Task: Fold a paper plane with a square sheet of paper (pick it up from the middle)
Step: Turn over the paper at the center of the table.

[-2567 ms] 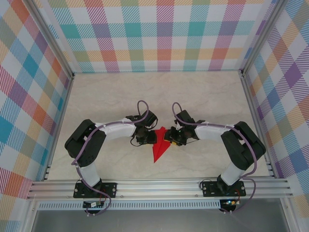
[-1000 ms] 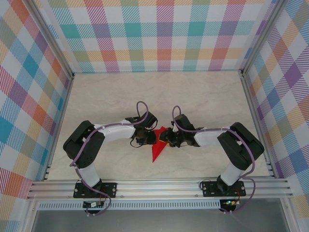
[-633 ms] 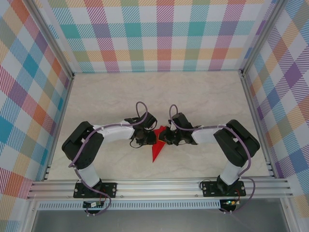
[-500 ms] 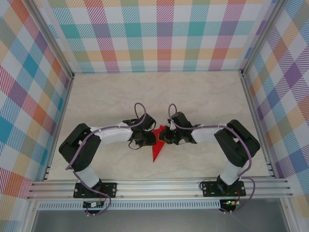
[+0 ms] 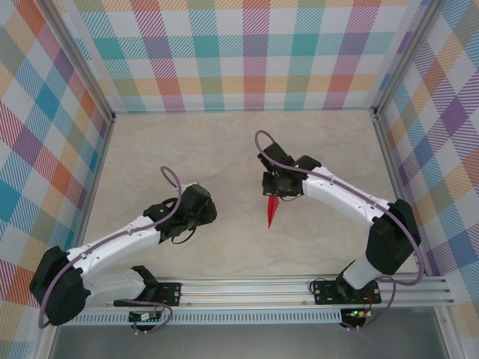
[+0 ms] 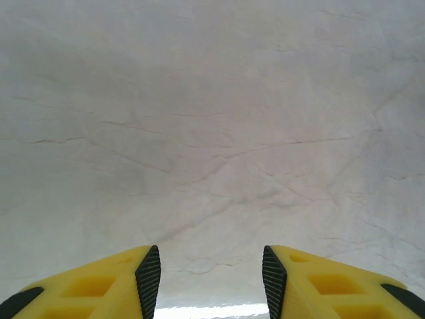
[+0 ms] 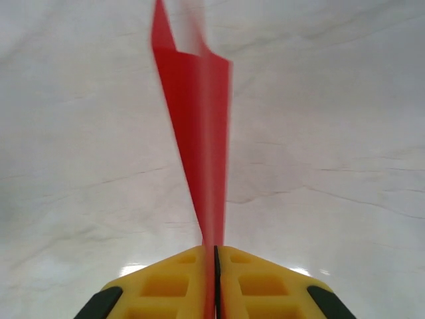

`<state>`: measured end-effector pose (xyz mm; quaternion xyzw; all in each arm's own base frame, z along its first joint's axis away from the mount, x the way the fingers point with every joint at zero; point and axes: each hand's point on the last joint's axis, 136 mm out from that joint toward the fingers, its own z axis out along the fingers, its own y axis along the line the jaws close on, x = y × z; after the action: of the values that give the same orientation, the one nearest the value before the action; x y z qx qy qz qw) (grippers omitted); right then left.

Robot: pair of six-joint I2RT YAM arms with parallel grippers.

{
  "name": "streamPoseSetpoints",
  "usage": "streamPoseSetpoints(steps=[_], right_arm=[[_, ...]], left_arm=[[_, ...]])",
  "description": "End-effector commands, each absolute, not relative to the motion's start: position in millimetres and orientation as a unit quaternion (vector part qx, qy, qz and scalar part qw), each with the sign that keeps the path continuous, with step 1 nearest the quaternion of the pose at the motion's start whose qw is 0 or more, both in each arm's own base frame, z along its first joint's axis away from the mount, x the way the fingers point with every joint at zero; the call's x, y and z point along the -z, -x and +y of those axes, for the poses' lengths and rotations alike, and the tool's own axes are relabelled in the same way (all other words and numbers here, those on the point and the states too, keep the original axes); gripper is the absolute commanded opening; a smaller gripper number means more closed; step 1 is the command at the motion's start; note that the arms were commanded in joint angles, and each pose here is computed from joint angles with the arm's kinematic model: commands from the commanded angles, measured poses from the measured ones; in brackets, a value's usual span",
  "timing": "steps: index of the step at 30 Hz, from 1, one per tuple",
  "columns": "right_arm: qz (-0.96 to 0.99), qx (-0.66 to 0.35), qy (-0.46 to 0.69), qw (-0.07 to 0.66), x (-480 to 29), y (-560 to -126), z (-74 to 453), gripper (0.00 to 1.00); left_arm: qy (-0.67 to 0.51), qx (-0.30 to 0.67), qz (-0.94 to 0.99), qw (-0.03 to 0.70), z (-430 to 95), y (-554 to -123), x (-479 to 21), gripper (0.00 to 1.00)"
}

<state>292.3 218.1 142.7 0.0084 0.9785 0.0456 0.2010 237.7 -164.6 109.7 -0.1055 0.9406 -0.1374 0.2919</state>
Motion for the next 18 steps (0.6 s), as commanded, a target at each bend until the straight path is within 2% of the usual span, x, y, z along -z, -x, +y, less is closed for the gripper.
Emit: streamPoseSetpoints(steps=[1, 8, 11, 15, 18], right_arm=[[0.977, 0.159, 0.029, 0.137, -123, -272, 165, 0.09], [0.971, 0.217, 0.085, 0.056, -71, -276, 227, 0.09], [0.975, 0.194, 0.105, 0.017, -45, -272, 270, 0.09], [0.986, 0.133, 0.103, -0.003, -28, -270, 316, 0.23], [0.992, 0.074, 0.106, 0.016, -43, -272, 336, 0.33]], left_arm=[[0.159, 0.098, 0.929, 0.320, -131, -233, -108, 0.49], [0.185, 0.090, 0.920, 0.335, -110, -226, -116, 0.52], [0.191, 0.093, 0.917, 0.338, -107, -224, -117, 0.52], [0.195, 0.099, 0.915, 0.339, -104, -220, -118, 0.53], [0.192, 0.105, 0.916, 0.336, -104, -219, -119, 0.53]])
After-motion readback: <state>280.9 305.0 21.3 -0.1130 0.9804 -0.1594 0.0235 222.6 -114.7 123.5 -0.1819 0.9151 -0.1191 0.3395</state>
